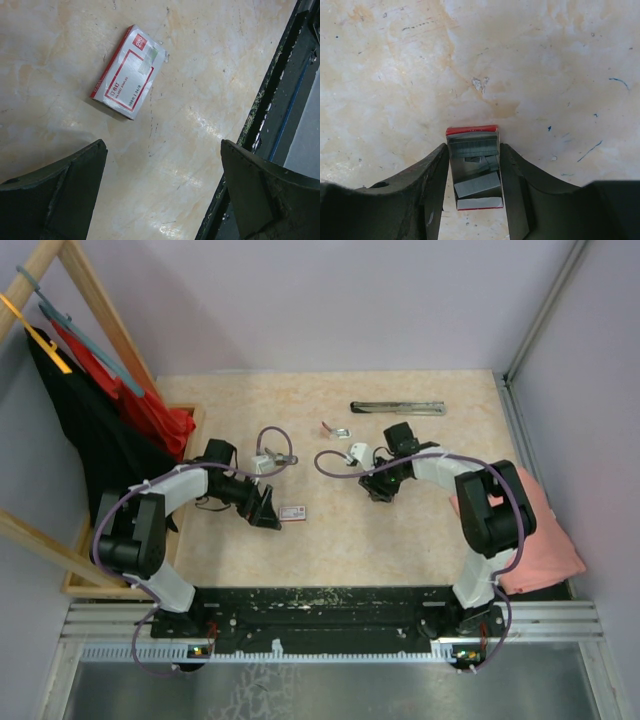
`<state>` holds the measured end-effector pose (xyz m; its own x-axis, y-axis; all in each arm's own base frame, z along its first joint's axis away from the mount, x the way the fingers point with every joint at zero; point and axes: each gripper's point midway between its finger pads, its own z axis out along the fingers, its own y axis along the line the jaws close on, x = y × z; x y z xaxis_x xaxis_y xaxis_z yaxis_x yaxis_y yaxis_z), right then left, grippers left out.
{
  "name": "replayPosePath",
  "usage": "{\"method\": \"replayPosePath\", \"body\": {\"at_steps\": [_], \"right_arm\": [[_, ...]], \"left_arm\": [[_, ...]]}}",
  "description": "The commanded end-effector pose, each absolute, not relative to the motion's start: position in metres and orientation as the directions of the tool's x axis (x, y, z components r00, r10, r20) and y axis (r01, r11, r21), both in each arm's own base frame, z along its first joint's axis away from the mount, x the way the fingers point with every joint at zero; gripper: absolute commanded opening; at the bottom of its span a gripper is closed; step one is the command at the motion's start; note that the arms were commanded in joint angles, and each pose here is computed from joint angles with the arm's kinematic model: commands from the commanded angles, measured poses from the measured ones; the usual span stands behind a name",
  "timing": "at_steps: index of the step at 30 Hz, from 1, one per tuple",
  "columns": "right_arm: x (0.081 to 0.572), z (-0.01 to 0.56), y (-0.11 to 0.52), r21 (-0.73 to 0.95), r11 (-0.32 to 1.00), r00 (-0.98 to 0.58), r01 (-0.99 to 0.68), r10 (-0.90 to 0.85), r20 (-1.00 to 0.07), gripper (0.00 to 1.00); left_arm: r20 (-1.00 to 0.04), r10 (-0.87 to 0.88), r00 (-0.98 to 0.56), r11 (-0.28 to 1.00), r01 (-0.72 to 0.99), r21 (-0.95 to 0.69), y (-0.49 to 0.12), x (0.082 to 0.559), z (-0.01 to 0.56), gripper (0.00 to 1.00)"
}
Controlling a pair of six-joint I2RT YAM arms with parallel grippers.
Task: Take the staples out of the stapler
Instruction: Move the staple box to the center of the board.
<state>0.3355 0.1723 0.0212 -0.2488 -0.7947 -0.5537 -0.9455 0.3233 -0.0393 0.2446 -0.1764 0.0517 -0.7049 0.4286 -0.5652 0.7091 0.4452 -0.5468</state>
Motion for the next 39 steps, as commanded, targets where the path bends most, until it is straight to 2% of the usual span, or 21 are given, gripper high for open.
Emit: {"method": "replayPosePath", "body": {"at_steps": [1, 19, 22, 27, 32, 35, 39], "right_arm": [[0.328, 0.030, 0.188, -0.043, 0.251, -0.180, -0.967, -0.793, -0.582, 0.45], [0.309, 0.037, 0.225, -0.094, 0.131, -0.050, -0.987, -0.804, -0.593, 0.41], [0.306, 0.035, 0.238, -0.088, 0.111, -0.037, -0.990, -0.804, -0.594, 0.41], [0.302, 0.033, 0.260, -0.071, 0.081, -0.022, -0.994, -0.798, -0.602, 0.41], [0.295, 0.032, 0.280, -0.056, 0.052, -0.007, -0.997, -0.793, -0.610, 0.40], [0.292, 0.031, 0.289, -0.056, 0.039, 0.003, -0.998, -0.792, -0.611, 0.40], [0.287, 0.032, 0.298, -0.060, 0.023, 0.019, -0.998, -0.788, -0.616, 0.40]], "left_arm": [[-0.593, 0.409, -0.693, 0.423, 0.720, -0.550, -0.182, 0.255, 0.061, 1.00], [-0.587, 0.361, -0.725, 0.427, 0.688, -0.587, -0.189, 0.266, 0.063, 1.00], [-0.575, 0.358, -0.736, 0.431, 0.677, -0.597, -0.189, 0.265, 0.059, 0.96], [-0.554, 0.353, -0.754, 0.442, 0.656, -0.611, -0.189, 0.265, 0.053, 0.84], [-0.534, 0.347, -0.771, 0.461, 0.636, -0.619, -0.188, 0.268, 0.045, 0.55], [-0.524, 0.339, -0.782, 0.474, 0.622, -0.623, -0.188, 0.272, 0.042, 0.45], [-0.506, 0.321, -0.801, 0.496, 0.597, -0.630, -0.186, 0.278, 0.037, 0.40]]}}
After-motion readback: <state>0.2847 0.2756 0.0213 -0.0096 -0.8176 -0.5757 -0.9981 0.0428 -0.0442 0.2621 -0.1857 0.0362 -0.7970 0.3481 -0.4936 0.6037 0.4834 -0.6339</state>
